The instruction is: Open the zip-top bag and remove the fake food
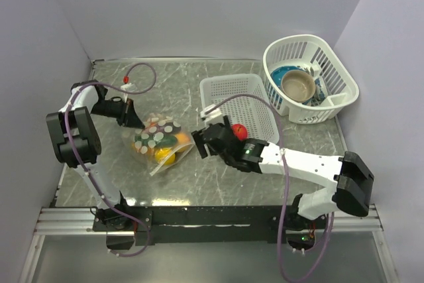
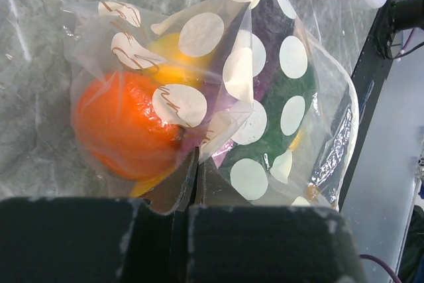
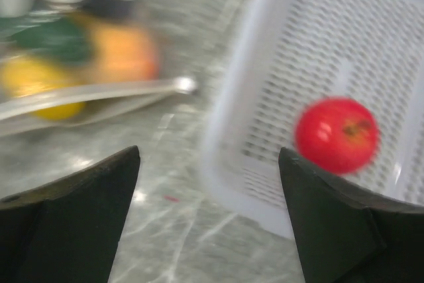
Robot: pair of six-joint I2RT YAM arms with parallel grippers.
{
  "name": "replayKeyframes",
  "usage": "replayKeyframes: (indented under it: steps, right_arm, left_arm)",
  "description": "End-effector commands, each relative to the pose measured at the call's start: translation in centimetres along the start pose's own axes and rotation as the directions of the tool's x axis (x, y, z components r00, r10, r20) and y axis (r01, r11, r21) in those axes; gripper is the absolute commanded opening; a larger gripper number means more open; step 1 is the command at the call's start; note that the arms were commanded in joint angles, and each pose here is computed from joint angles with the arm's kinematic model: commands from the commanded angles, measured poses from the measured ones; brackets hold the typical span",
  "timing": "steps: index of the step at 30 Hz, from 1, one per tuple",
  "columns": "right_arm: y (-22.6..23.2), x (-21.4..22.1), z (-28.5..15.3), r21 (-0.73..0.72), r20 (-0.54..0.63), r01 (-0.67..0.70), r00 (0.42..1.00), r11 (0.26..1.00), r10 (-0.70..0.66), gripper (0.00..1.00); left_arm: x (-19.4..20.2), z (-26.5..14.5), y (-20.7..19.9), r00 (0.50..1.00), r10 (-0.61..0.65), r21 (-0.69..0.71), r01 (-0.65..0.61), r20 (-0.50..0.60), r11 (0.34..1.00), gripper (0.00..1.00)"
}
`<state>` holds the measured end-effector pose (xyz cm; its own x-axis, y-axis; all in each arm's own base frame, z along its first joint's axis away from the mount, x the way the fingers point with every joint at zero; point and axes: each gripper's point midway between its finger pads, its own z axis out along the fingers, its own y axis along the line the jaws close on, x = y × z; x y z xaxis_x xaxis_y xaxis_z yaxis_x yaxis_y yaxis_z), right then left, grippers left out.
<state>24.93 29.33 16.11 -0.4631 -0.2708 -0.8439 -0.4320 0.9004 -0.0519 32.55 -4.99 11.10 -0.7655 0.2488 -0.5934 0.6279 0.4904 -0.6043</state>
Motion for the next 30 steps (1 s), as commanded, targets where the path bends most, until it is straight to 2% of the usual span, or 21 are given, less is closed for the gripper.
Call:
replayKeyframes:
  steps: [1, 2, 3, 6, 8, 11, 14, 15, 17, 18, 20, 24, 30]
  right_arm:
    - [4.5, -3.0, -0.7, -0.147, 0.094, 0.095, 0.992, 0.985, -0.081, 0.68]
    - [5.8, -2.5, -0.3, -0.198, 0.078, 0.11, 0.992, 0.974, -0.097, 0.61]
    - [6.8, -3.0, -0.2, -0.232, 0.091, 0.116, 0.991, 0.966, -0.097, 0.48]
    - [9.8, -2.4, 0.4, -0.349, 0.079, 0.137, 0.99, 0.927, -0.117, 0.26]
    - [11.2, -1.8, 1.0, -0.399, 0.075, 0.147, 0.989, 0.905, -0.128, 0.23]
    - [13.4, -1.1, 2.2, -0.46, 0.068, 0.163, 0.987, 0.873, -0.148, 0.29]
    - [15.0, -1.2, 3.0, -0.503, 0.066, 0.167, 0.986, 0.848, -0.155, 0.41]
    - [15.6, -2.0, 3.1, -0.513, 0.087, 0.162, 0.987, 0.843, -0.136, 0.53]
    - [16.2, -1.8, 3.9, -0.519, 0.078, 0.159, 0.987, 0.84, -0.139, 0.62]
    - [16.7, -2.3, 4.0, -0.524, 0.086, 0.157, 0.988, 0.837, -0.132, 0.7]
    - [17.2, -1.9, 4.9, -0.527, 0.074, 0.155, 0.988, 0.836, -0.137, 0.73]
    - [18.3, -2.6, 6.2, -0.522, 0.076, 0.143, 0.99, 0.841, -0.121, 0.9]
    - [19.3, -1.3, 9.1, -0.493, 0.033, 0.133, 0.99, 0.86, -0.134, 1.0]
  left_arm:
    - [-0.7, 0.0, -0.1, 1.0, 0.007, -0.006, -0.007, 0.016, 1.0, 0.01]
    - [-0.7, -0.1, 0.0, 1.0, 0.006, -0.012, -0.006, 0.017, 1.0, 0.01]
    - [-0.7, 0.0, 0.1, 1.0, 0.011, -0.018, -0.01, 0.015, 1.0, 0.01]
    - [-0.9, -0.2, 0.4, 1.0, 0.004, -0.026, -0.004, 0.014, 1.0, 0.01]
    - [-1.2, -0.2, 0.5, 1.0, 0.003, -0.036, -0.003, 0.016, 0.999, 0.01]
    - [-1.4, -0.5, 0.7, 1.0, 0.011, -0.055, -0.01, 0.017, 0.998, 0.01]
    - [-1.4, -0.6, 1.0, 1.0, 0.009, -0.088, -0.008, 0.011, 0.996, 0.01]
    - [-1.5, -0.7, 1.0, 1.0, 0.017, -0.096, -0.016, 0.009, 0.995, 0.01]
    - [-1.2, -0.7, 1.0, 1.0, 0.022, -0.111, -0.022, -0.003, 0.994, 0.01]
    - [-1.3, -0.8, 0.9, 1.0, 0.029, -0.116, -0.03, -0.005, 0.993, 0.01]
    - [-1.0, -0.7, 0.9, 1.0, 0.021, -0.123, -0.022, -0.012, 0.992, 0.01]
    - [-0.7, -0.7, 0.5, 1.0, 0.017, -0.114, -0.019, -0.022, 0.993, 0.01]
    - [-0.7, -1.0, 0.1, 0.999, 0.032, -0.119, -0.035, -0.033, 0.992, 0.01]
